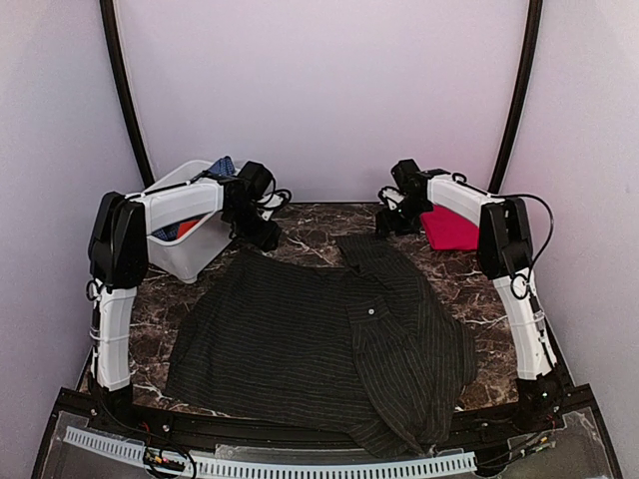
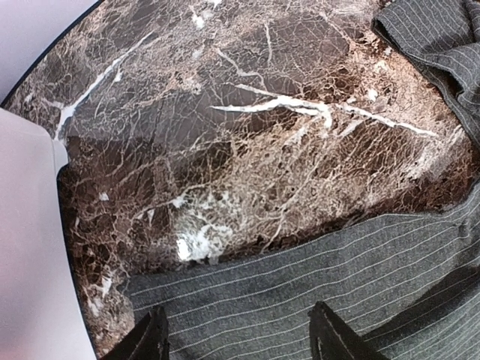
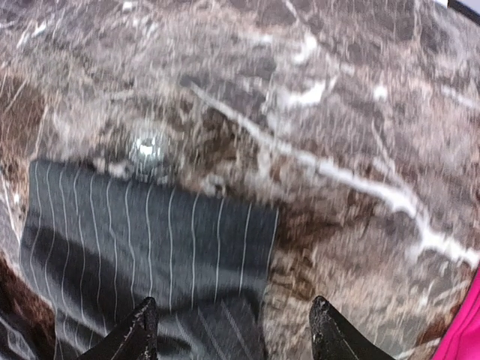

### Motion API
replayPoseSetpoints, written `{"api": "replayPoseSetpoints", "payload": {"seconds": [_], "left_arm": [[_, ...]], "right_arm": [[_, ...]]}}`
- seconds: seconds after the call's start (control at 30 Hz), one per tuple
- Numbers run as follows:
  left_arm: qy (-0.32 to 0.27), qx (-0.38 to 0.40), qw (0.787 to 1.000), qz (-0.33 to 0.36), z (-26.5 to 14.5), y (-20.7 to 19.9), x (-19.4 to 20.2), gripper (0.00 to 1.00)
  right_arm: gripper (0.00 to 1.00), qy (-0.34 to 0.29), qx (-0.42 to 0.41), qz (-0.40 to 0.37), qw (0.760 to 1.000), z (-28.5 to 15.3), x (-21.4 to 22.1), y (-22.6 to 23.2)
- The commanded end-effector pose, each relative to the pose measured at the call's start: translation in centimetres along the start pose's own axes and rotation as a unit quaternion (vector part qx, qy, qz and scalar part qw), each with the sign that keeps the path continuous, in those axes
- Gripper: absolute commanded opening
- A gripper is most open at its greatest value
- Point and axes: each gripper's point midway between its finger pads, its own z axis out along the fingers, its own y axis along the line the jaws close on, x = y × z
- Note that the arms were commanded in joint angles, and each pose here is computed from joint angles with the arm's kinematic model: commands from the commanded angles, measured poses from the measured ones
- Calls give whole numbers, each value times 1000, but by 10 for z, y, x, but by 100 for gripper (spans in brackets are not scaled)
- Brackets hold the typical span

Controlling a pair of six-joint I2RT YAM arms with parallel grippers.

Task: Fold and stack the mixed laundry pile
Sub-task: Move the flattened shirt to the center of the board.

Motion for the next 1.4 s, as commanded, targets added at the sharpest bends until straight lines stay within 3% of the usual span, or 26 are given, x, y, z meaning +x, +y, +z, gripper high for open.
{"api": "replayPoseSetpoints", "payload": {"seconds": [0.0,0.2,0.33,0.4,0.53,0.63,0.87,1.07,1.27,1.37], "left_arm": [[-1,-15,1000,26,3,6,-6,64],[20,-20,998,47,18,11,-2,66],[40,-20,998,53,28,16,5,67],[48,-20,997,57,32,17,8,67],[69,-10,996,59,37,17,20,68],[94,-3,994,62,40,17,36,68],[136,4,989,58,51,16,67,66],[141,43,989,29,34,2,72,43],[103,50,993,-11,22,-2,62,2],[60,15,998,-35,15,11,41,0]], "right_arm": [[66,-16,-7,-5,1000,10,-16,-7],[62,-3,-54,-4,999,27,-10,3],[52,15,-83,0,996,39,0,10],[43,24,-104,1,994,45,4,16],[0,21,-159,0,987,39,2,35],[0,-9,-140,-8,990,11,-16,34],[0,-153,-74,-23,985,-103,-82,24],[0,-217,-36,-19,975,-162,-110,8],[0,-269,6,-21,963,-200,-130,-8],[0,-283,22,-22,959,-202,-141,-18]]}}
